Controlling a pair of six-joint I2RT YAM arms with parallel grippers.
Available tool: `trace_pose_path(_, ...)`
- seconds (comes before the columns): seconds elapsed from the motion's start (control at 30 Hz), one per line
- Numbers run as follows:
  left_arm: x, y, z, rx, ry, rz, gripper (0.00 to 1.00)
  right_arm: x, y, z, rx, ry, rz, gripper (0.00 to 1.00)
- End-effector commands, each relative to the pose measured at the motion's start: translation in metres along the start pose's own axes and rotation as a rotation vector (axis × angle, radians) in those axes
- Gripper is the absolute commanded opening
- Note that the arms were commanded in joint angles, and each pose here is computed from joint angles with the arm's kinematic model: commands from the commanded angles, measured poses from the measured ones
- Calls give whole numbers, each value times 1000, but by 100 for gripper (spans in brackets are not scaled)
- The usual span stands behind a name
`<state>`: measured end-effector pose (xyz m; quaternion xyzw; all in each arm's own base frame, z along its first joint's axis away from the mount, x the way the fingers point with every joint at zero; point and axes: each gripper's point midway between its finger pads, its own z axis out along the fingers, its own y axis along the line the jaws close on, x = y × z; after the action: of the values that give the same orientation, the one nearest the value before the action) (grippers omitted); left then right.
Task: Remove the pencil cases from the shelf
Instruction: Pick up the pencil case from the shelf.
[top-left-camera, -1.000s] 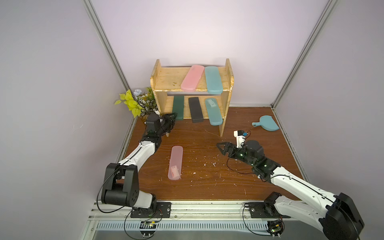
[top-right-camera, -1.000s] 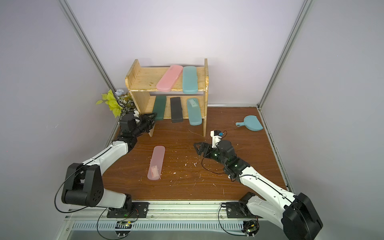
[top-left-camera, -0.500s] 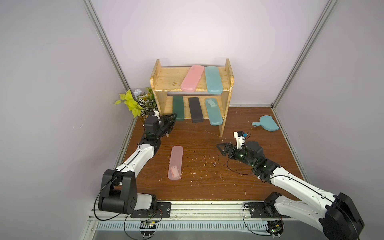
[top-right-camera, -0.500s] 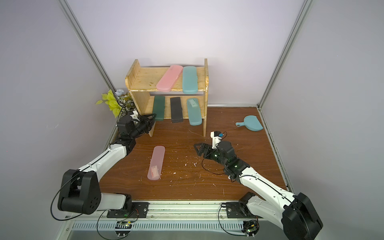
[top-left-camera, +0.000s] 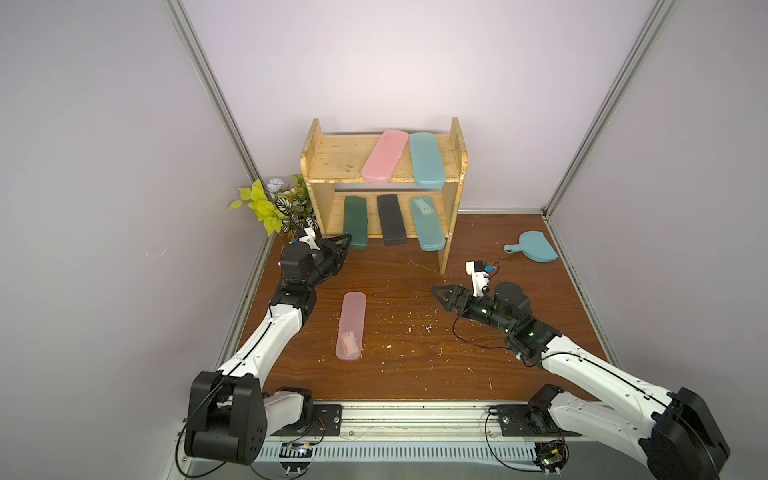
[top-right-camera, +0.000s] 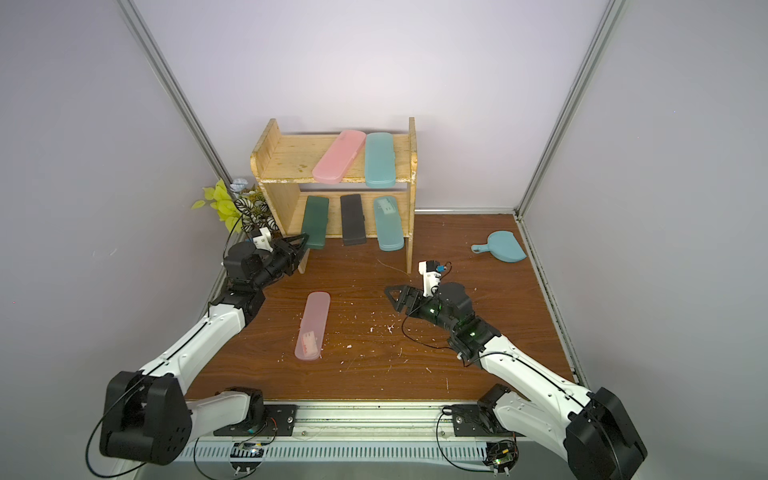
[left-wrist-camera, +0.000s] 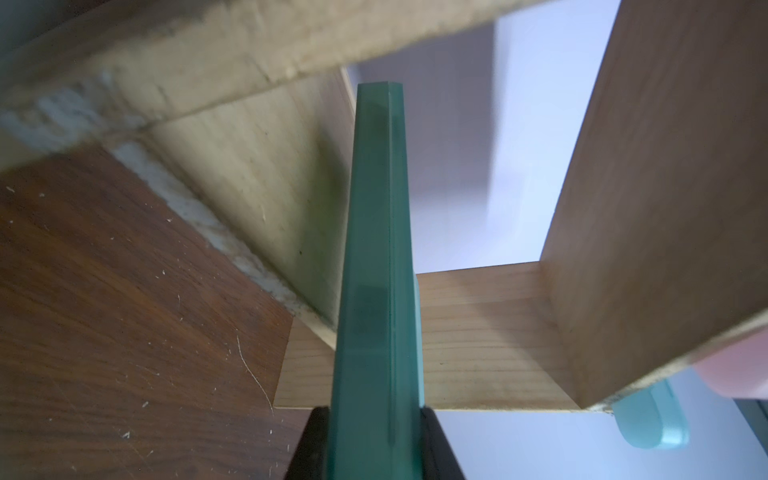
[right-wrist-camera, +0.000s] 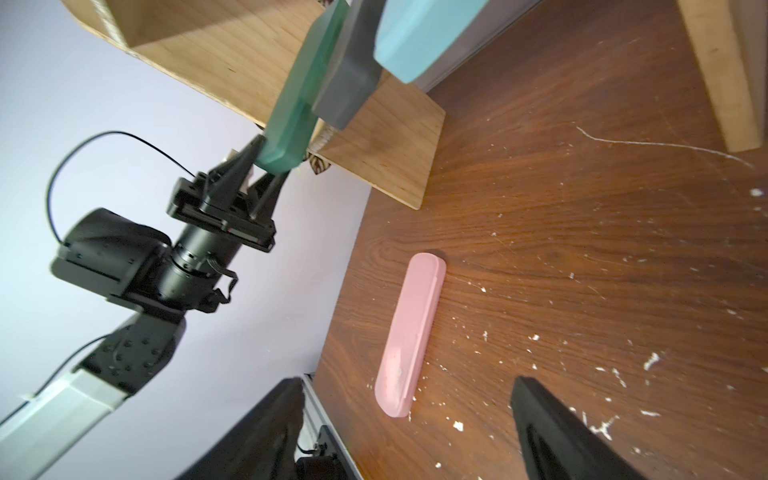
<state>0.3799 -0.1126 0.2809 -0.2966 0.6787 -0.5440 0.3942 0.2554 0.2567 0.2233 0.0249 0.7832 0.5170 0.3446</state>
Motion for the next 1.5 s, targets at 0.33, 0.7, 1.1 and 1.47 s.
trace_pose_path(0.33, 57, -49, -80, 246, 142, 10, 3, -27, 119, 2, -379, -9, 3, 83)
trace_pose_path(0.7, 90, -55, -120, 322, 239, -2, 0, -12, 174, 32, -470, 13, 89, 78)
trace_pose_path(1.1, 98, -54, -133, 324, 256, -26, 0, -12, 196, 71, -491, -5, 152, 67)
trace_pose_path(1.47, 104, -51, -137, 320, 274, -29, 0, -7, 201, 96, -516, 21, 188, 52)
